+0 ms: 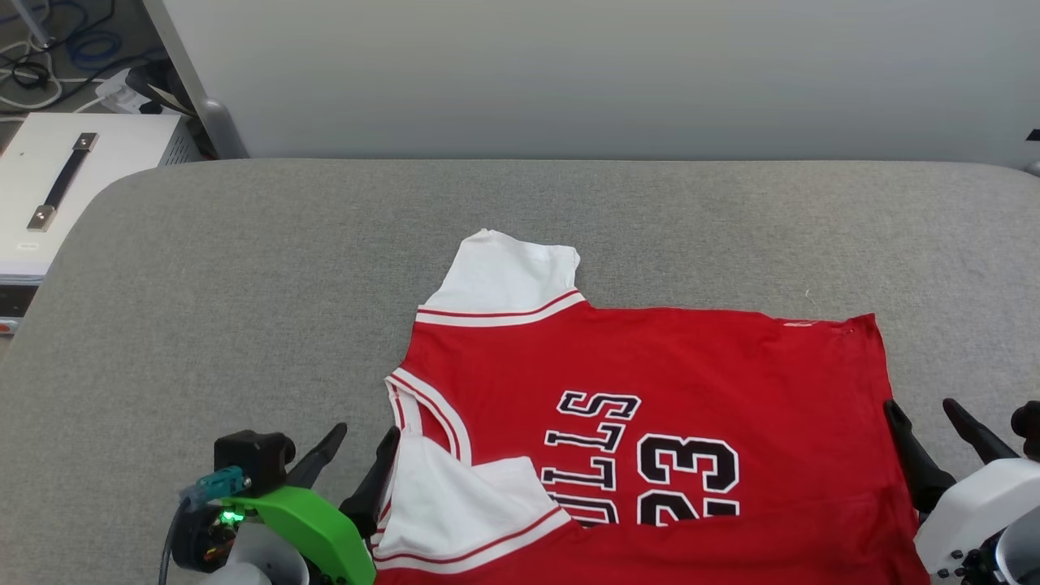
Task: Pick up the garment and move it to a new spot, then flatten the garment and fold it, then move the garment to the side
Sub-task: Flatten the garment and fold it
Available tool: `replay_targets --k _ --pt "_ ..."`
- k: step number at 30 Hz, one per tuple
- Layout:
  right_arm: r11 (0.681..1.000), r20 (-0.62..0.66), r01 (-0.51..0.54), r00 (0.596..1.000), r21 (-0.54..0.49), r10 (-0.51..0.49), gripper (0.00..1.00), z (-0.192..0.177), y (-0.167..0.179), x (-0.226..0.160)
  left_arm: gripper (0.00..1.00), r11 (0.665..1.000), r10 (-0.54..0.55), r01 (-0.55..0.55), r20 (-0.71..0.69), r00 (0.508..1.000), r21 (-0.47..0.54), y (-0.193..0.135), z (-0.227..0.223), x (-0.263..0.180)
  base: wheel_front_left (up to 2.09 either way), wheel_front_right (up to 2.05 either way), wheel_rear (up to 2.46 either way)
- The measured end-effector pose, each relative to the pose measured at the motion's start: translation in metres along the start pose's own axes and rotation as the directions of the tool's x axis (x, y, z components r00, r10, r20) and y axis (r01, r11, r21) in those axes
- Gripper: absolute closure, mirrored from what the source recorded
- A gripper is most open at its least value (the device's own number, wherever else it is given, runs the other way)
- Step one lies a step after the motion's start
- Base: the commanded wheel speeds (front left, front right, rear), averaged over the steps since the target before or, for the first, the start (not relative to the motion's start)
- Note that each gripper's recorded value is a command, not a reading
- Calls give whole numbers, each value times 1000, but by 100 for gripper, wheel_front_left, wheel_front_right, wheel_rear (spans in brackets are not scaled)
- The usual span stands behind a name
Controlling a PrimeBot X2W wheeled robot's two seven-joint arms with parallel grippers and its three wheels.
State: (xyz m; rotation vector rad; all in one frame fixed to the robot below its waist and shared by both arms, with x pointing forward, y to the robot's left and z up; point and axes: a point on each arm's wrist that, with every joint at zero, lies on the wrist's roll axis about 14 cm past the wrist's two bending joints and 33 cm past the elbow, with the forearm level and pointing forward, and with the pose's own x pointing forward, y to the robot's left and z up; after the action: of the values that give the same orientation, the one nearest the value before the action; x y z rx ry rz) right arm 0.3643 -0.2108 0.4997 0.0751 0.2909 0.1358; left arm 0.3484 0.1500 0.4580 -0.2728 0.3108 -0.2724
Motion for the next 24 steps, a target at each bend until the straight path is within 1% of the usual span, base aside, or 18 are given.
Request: replay_targets --k 5,7,9,11,15,18,22,24 --pt "1000 155 -19 988 14 17 0 19 10 0 0 999 -16 11 112 994 47 -5 24 6 0 0 0" --pt "1000 197 -19 980 22 14 0 24 11 1 0 998 -21 11 153 988 68 -7 34 10 0 0 0" --pt "999 229 -19 973 33 11 0 26 13 3 0 997 -23 6 224 974 77 -9 54 15 0 0 0" --pt "999 238 -22 971 38 12 0 25 15 5 0 996 -35 12 255 966 89 -12 62 20 0 0 0" --pt "998 241 -29 970 47 17 0 22 19 13 0 990 -66 35 229 971 137 -12 54 32 0 0 0" --pt "998 243 -29 970 57 15 0 21 20 20 0 983 -99 62 209 973 174 -12 59 52 0 0 0" --pt "998 234 -29 972 59 14 0 18 20 30 0 957 -156 125 102 982 264 -15 68 91 0 0 0" --pt "998 230 -29 973 60 15 0 17 20 35 0 936 -185 152 76 980 316 -18 81 111 0 0 0"
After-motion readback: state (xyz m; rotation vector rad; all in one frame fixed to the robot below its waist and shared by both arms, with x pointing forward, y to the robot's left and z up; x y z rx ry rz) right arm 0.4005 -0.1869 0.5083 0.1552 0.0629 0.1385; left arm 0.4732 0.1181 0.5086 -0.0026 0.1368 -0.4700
